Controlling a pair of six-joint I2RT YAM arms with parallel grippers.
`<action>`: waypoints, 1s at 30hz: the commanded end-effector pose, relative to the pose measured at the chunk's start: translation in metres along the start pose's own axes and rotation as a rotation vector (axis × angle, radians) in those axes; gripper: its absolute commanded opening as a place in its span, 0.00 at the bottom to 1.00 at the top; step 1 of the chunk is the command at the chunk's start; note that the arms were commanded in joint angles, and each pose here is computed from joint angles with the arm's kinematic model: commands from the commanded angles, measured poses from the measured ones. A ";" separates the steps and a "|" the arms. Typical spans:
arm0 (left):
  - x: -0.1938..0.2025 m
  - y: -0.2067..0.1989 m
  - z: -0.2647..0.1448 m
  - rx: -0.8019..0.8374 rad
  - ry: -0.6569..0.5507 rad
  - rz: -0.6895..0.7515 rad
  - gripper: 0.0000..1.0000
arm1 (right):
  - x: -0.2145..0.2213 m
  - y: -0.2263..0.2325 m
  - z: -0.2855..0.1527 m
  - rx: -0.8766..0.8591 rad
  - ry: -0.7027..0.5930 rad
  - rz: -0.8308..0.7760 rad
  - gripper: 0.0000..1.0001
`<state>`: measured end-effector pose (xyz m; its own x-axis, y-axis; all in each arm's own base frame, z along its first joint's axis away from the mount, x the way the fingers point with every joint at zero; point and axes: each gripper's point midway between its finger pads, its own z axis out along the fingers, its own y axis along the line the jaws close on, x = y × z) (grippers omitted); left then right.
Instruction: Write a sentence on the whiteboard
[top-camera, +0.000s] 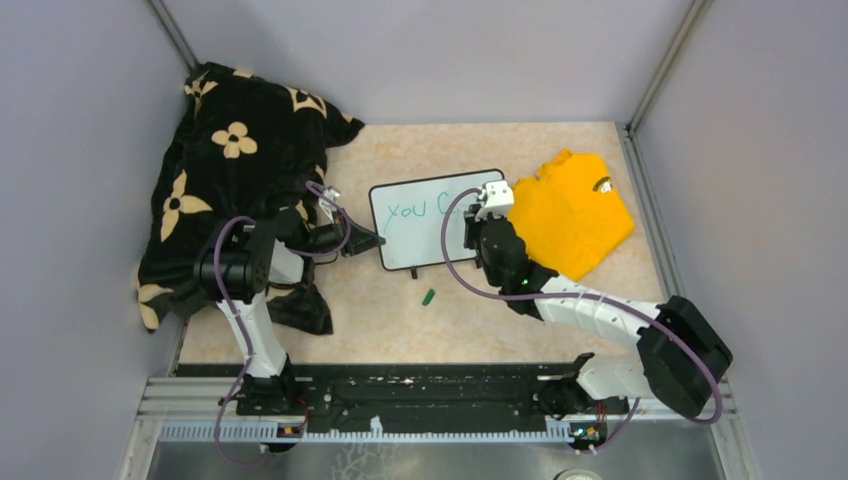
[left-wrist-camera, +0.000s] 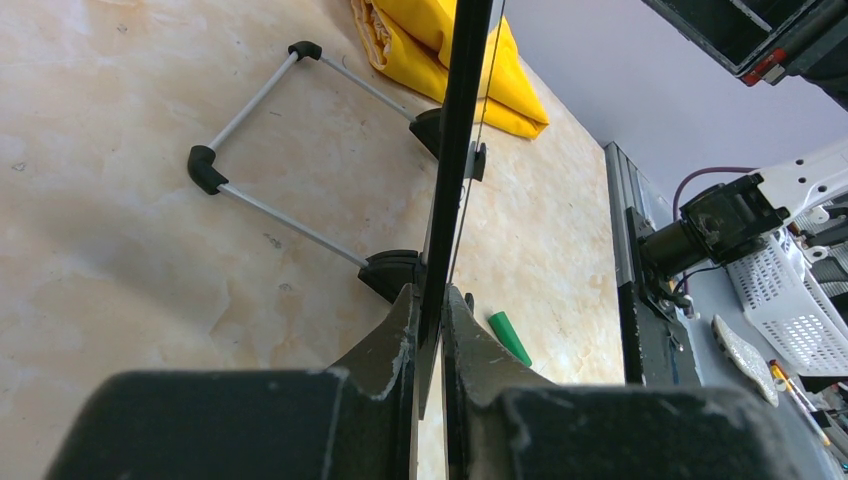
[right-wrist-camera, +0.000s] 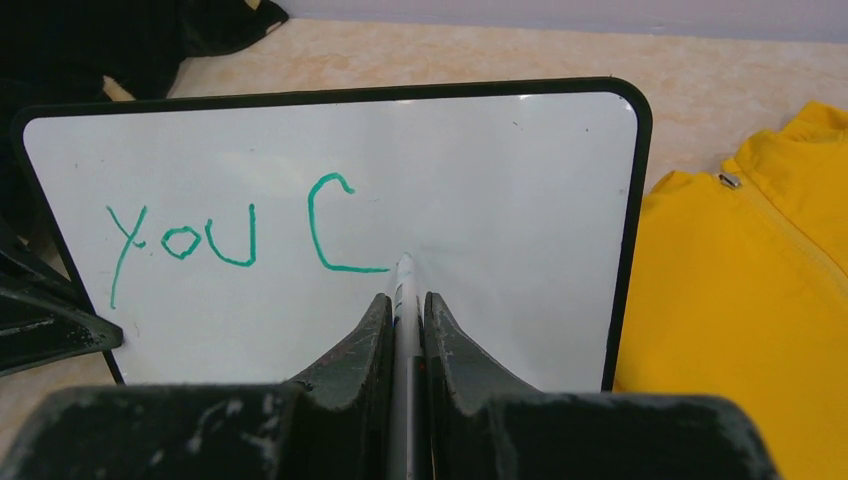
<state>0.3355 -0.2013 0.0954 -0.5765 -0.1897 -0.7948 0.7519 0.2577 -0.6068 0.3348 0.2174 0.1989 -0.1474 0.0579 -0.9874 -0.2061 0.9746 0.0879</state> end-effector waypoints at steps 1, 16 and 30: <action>0.004 -0.001 0.000 0.002 0.018 -0.020 0.00 | -0.041 0.005 0.006 -0.010 -0.099 0.046 0.00; 0.004 -0.002 0.000 0.004 0.018 -0.016 0.00 | -0.039 0.012 0.021 -0.015 -0.087 0.033 0.00; 0.005 -0.002 0.001 0.006 0.024 -0.018 0.00 | -0.030 0.021 0.027 -0.049 -0.061 0.021 0.00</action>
<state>0.3351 -0.2016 0.0950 -0.5785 -0.1886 -0.7936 0.7508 0.2571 -0.6084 0.3528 0.2325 0.2056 -0.1333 0.0503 -0.9898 -0.2295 0.9700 0.0802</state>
